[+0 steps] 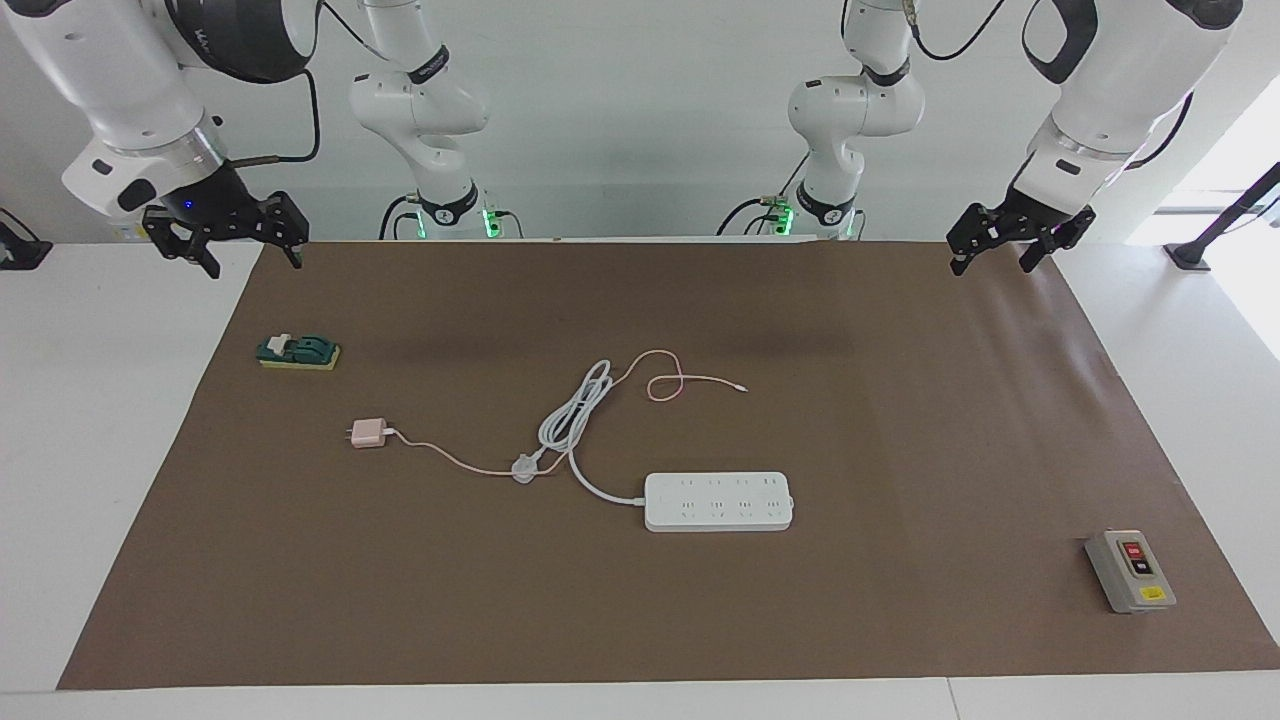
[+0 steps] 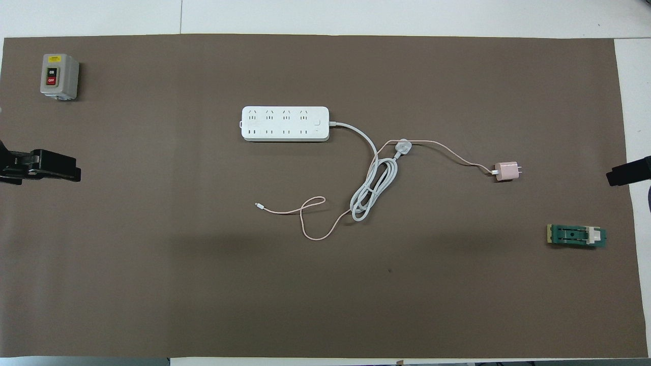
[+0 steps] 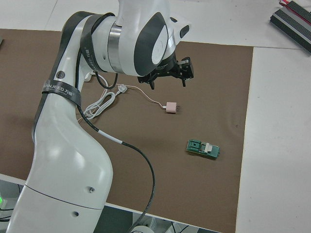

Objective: Plug charger into power strip
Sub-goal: 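Move both grippers in toward the pink charger and the power strip, then grasp the pink charger with the right gripper while the left gripper approaches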

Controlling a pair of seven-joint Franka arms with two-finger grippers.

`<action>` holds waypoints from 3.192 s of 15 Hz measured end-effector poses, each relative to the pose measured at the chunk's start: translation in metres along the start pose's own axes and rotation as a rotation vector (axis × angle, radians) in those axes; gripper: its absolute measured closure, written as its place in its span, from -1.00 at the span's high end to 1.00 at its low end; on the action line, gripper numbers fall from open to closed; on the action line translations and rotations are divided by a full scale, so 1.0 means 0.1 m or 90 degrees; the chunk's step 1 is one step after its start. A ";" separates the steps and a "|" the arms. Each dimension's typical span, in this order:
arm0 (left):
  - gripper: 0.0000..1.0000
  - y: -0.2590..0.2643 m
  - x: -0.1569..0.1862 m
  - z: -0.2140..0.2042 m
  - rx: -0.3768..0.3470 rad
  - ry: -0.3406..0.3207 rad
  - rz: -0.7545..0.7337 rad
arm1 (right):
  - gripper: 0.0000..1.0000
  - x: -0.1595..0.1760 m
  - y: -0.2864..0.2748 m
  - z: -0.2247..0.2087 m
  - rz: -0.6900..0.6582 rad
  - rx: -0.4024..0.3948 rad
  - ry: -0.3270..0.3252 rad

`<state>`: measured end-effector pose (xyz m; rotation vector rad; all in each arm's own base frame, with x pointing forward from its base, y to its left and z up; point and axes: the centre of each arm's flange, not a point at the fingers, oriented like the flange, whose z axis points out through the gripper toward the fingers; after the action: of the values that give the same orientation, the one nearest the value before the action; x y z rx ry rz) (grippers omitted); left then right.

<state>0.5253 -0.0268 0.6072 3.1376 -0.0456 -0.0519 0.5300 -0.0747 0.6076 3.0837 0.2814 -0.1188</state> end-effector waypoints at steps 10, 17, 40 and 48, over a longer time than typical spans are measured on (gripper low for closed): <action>1.00 0.00 0.10 0.01 0.000 0.010 0.000 | 1.00 -0.01 0.04 0.04 0.045 0.002 -0.006; 1.00 0.01 0.16 -0.05 0.000 0.023 0.001 | 1.00 0.05 0.36 1.03 0.373 0.137 -0.094; 1.00 0.89 0.52 0.18 -0.428 -0.049 0.008 | 1.00 0.67 0.81 3.35 0.870 0.428 -0.305; 1.00 0.93 0.89 0.66 -0.741 -0.037 0.014 | 1.00 0.77 0.76 3.51 0.886 0.434 -0.292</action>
<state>0.6096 -0.1227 0.5382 1.9720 -0.0320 -0.1159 0.5936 -0.1528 0.2544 2.7886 -2.1495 -0.9194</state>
